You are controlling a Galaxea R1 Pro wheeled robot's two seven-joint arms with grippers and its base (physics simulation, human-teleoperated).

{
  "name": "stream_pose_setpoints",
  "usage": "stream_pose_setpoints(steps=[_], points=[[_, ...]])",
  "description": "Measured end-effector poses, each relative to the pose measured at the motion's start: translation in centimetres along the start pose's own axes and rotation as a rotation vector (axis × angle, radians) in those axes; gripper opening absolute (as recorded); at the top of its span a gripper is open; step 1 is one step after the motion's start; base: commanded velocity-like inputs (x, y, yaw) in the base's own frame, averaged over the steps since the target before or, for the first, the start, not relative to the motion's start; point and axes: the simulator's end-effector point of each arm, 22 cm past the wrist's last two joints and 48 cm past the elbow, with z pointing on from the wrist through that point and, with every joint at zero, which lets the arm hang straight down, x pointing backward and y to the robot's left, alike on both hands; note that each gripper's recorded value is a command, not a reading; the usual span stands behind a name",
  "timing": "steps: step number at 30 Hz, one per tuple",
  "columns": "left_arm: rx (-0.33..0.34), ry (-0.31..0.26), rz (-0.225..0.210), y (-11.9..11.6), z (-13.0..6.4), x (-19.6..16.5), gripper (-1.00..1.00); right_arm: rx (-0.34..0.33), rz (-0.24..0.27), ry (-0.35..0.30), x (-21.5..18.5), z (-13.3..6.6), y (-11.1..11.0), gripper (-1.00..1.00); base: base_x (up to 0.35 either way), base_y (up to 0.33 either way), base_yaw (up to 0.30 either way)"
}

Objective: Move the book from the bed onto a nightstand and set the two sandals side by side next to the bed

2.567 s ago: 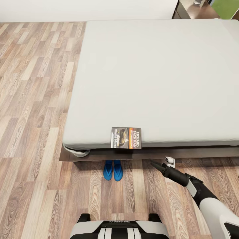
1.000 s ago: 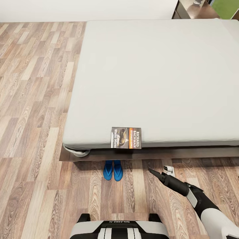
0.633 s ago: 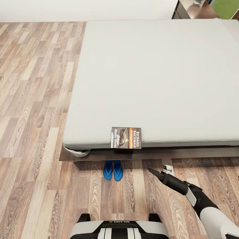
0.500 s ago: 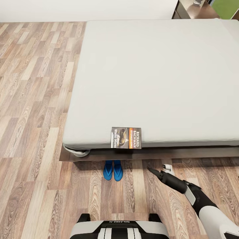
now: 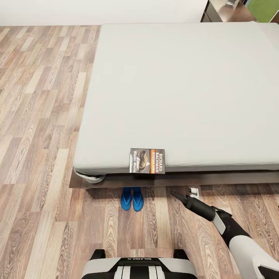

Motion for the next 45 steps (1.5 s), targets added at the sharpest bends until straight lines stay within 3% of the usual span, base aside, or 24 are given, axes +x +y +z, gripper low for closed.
stream_pose_setpoints(steps=[7,22,45], points=[[0.038,0.002,-0.004,-0.8,0.0,0.0,1.00,-0.012,-0.003,-0.004,-0.2,1.1,0.3,1.00,0.000,0.000,0.000],[0.057,0.004,-0.006,-1.2,0.0,0.2,1.00,-0.011,-0.009,-0.014,-0.5,4.0,0.6,1.00,0.000,0.000,0.000],[0.054,0.004,-0.005,-1.0,0.0,0.3,1.00,-0.033,-0.033,-0.039,-2.1,5.2,1.3,1.00,0.000,0.000,0.000]])
